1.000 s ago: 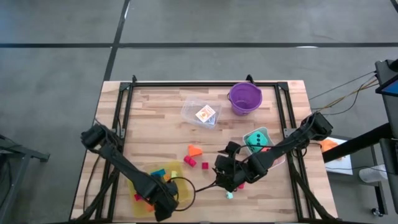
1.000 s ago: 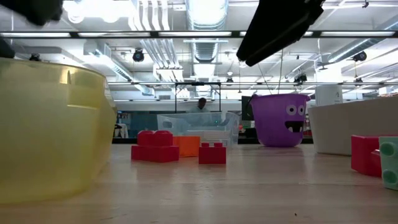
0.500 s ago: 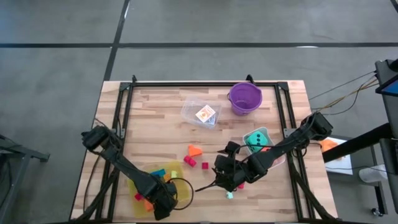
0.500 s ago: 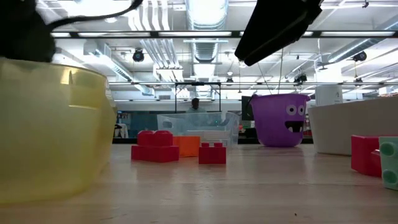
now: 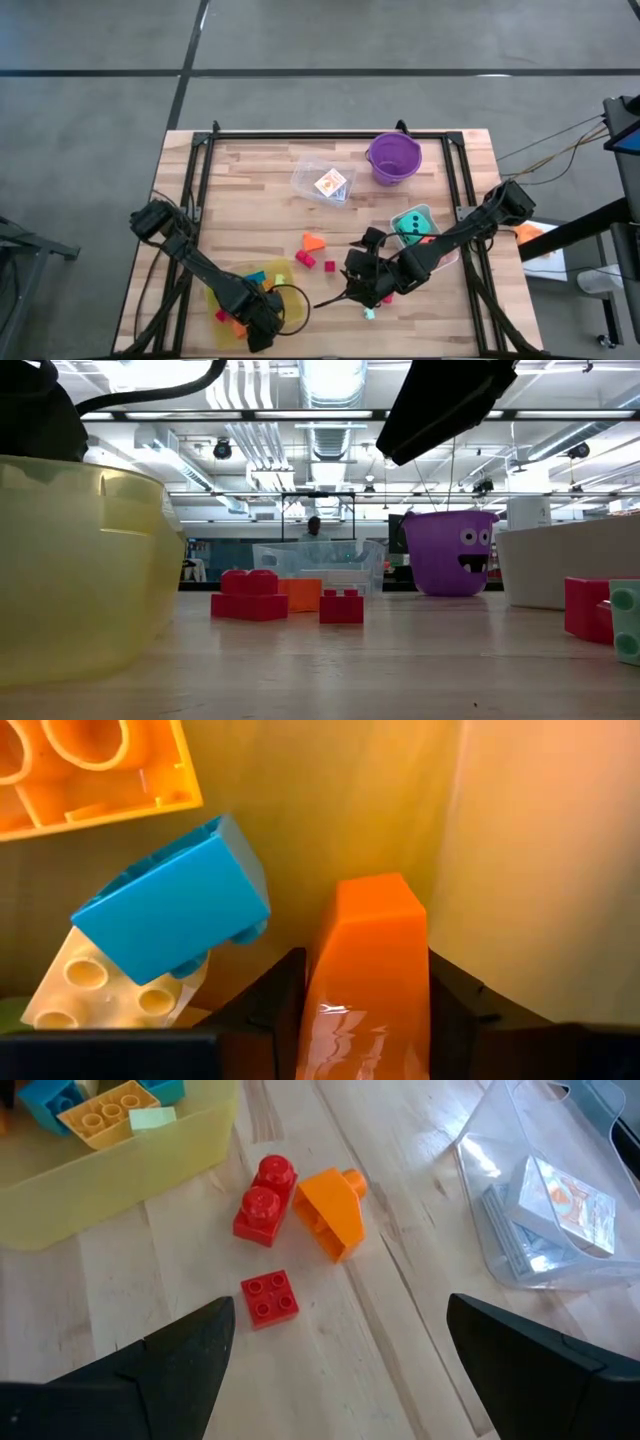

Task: Pick & Place Toys
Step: Put the orange game piece into the yellow bin, then put the red game piece into the yellow bin

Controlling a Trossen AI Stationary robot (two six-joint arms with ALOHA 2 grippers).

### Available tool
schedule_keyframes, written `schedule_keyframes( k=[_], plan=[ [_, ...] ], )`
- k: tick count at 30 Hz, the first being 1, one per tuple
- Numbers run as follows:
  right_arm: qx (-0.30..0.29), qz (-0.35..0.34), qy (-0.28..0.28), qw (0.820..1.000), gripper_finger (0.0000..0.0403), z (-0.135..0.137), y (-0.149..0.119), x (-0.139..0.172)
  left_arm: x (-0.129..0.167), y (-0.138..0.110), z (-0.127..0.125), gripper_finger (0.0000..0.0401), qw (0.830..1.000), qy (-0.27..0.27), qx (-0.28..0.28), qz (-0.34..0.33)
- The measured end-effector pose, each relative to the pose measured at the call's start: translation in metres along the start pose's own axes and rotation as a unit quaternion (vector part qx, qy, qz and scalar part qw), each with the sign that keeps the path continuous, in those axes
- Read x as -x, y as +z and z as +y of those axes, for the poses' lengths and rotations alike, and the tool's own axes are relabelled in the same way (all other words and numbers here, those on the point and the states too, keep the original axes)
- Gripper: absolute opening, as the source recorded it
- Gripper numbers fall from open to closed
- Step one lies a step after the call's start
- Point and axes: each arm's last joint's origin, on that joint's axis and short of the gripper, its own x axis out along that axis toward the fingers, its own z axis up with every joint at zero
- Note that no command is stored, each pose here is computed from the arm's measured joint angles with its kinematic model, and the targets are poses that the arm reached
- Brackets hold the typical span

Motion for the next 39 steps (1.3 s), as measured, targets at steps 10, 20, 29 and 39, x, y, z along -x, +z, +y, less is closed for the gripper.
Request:
schedule_keyframes(
  k=[10, 20, 29, 39],
  plan=[
    [-0.001, -0.001, 0.001, 1.000, 0.0360, 0.000, 0.000, 0.000, 0.000, 0.001, -0.001, 0.0205, 1.000, -0.009, 0.008, 0.004],
    [-0.002, -0.002, 0.002, 1.000, 0.0360, 0.000, 0.001, 0.000, 0.018, 0.010, -0.002, 0.0335, 0.999, -0.016, 0.032, 0.013],
    [-0.002, -0.002, 0.003, 1.000, 0.0360, 0.001, 0.001, 0.000, 0.058, 0.001, 0.008, 0.0357, 0.999, -0.005, 0.049, -0.021],
    [-0.069, -0.004, 0.016, 0.997, 0.0360, -0.001, 0.007, 0.006, 0.110, 0.014, 0.048, 0.0357, 0.976, 0.053, 0.174, -0.121]
  ],
)
